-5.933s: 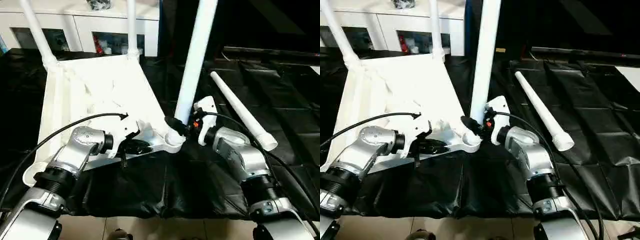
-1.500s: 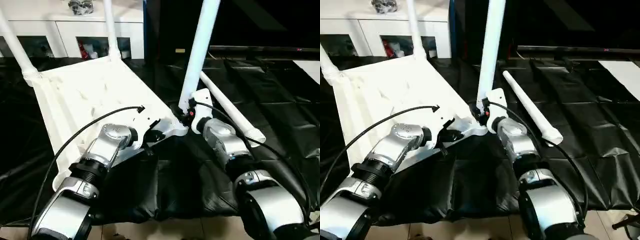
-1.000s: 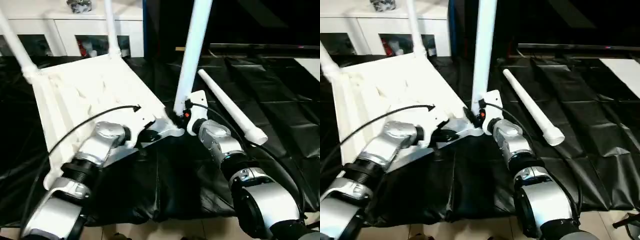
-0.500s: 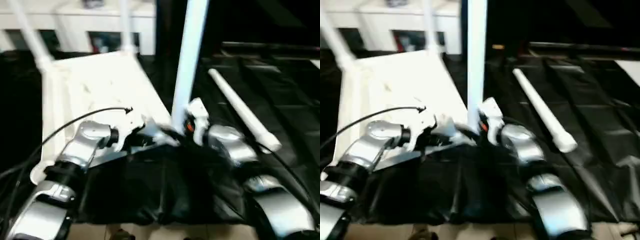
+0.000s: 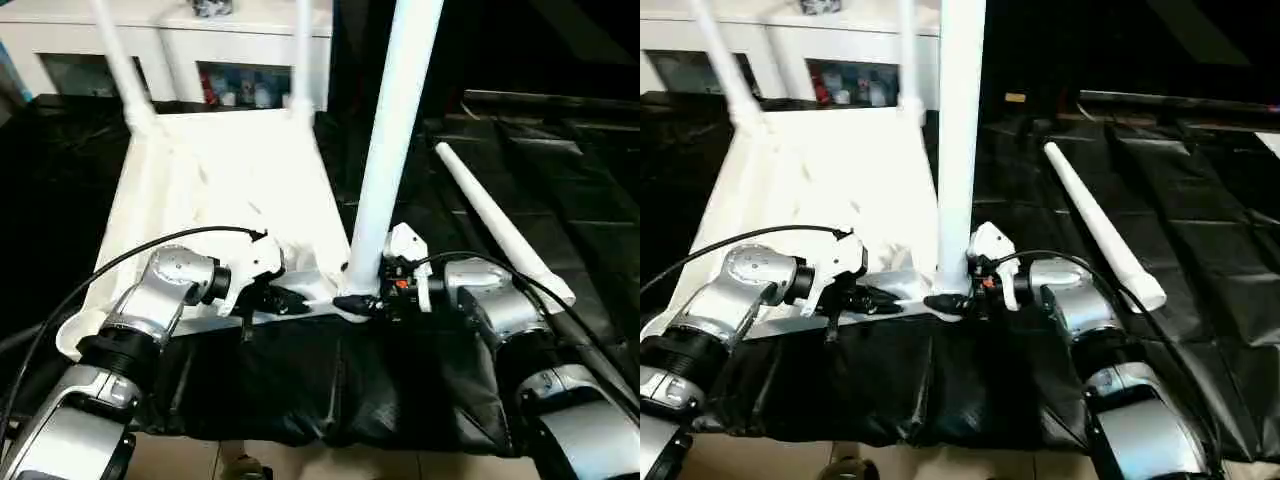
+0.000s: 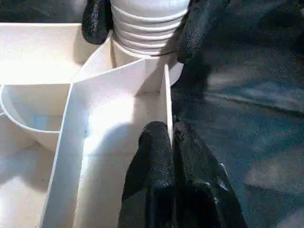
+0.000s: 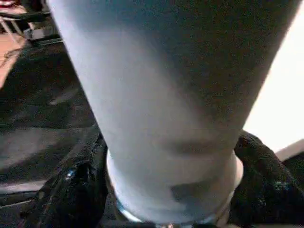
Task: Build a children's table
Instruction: Rotate leg to tighten
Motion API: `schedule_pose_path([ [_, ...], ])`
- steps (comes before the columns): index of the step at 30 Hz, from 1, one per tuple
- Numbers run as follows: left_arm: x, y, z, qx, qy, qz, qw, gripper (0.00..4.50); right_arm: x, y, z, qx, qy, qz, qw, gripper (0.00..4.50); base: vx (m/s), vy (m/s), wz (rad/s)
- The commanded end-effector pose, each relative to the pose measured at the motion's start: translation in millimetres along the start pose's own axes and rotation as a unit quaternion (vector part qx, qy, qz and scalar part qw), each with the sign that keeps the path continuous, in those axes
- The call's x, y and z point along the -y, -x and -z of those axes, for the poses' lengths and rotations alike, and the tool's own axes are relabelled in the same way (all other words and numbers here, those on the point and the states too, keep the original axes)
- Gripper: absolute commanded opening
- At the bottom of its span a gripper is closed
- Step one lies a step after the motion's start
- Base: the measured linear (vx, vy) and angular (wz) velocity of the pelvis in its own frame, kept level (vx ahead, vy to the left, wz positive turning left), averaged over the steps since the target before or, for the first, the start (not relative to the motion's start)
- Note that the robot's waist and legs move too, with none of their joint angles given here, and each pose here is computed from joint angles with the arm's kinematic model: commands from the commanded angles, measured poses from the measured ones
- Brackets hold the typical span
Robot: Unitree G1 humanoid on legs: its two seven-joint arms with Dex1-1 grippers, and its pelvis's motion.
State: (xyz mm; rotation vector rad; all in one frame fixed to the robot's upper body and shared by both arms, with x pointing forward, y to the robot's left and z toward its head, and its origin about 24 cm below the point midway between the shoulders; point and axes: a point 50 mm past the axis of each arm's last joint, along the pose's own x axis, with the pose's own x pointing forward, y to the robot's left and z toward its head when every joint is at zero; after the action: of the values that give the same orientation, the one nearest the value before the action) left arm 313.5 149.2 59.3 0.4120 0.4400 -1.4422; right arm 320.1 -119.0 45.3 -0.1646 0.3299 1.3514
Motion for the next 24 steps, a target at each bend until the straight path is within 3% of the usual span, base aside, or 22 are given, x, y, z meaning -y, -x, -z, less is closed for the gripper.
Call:
schedule_pose_path([
  [1,5.0,-13,-16.3,0.027,-0.040,0.053,0.997,0.00,-5.4,-7.0,1.9,-0.009,-0.006,-0.022,1.000,2.89,0.000,0.000,0.00],
  [8,4.4,-14,-12.9,0.029,-0.024,0.042,0.998,0.00,-12.2,-10.6,7.7,0.000,-0.028,-0.026,0.999,2.80,0.000,0.000,0.00],
  [11,-5.6,-20,-15.7,0.038,0.003,-0.023,0.999,0.00,-10.0,-17.1,9.0,0.029,-0.050,0.028,0.998,2.79,0.000,0.000,0.00],
  [14,-18.5,-32,-26.4,0.056,0.041,-0.108,0.992,0.00,2.1,-29.9,11.0,0.058,-0.097,0.164,0.980,2.79,0.000,0.000,0.00],
  [15,-18.9,-33,-27.0,0.057,0.042,-0.112,0.991,0.00,2.8,-30.6,11.1,0.060,-0.100,0.172,0.978,2.79,0.000,0.000,0.00],
  [16,-22.1,-41,-33.2,0.063,0.055,-0.140,0.987,0.00,8.2,-37.6,11.7,0.070,-0.132,0.234,0.961,2.79,0.000,0.000,0.00],
  [18,-23.7,-53,-41.1,0.071,0.066,-0.163,0.982,0.00,11.7,-48.3,9.9,0.081,-0.162,0.290,0.940,2.79,0.000,0.000,0.00],
  [21,-20.7,-68,-48.0,0.071,0.062,-0.173,0.980,0.00,10.3,-65.7,3.6,0.079,-0.163,0.321,0.930,2.79,0.000,0.000,0.00],
  [24,-17.4,-74,-47.1,0.058,0.049,-0.169,0.983,0.00,8.9,-73.3,-2.4,0.084,-0.147,0.324,0.931,2.79,0.000,0.000,0.00],
])
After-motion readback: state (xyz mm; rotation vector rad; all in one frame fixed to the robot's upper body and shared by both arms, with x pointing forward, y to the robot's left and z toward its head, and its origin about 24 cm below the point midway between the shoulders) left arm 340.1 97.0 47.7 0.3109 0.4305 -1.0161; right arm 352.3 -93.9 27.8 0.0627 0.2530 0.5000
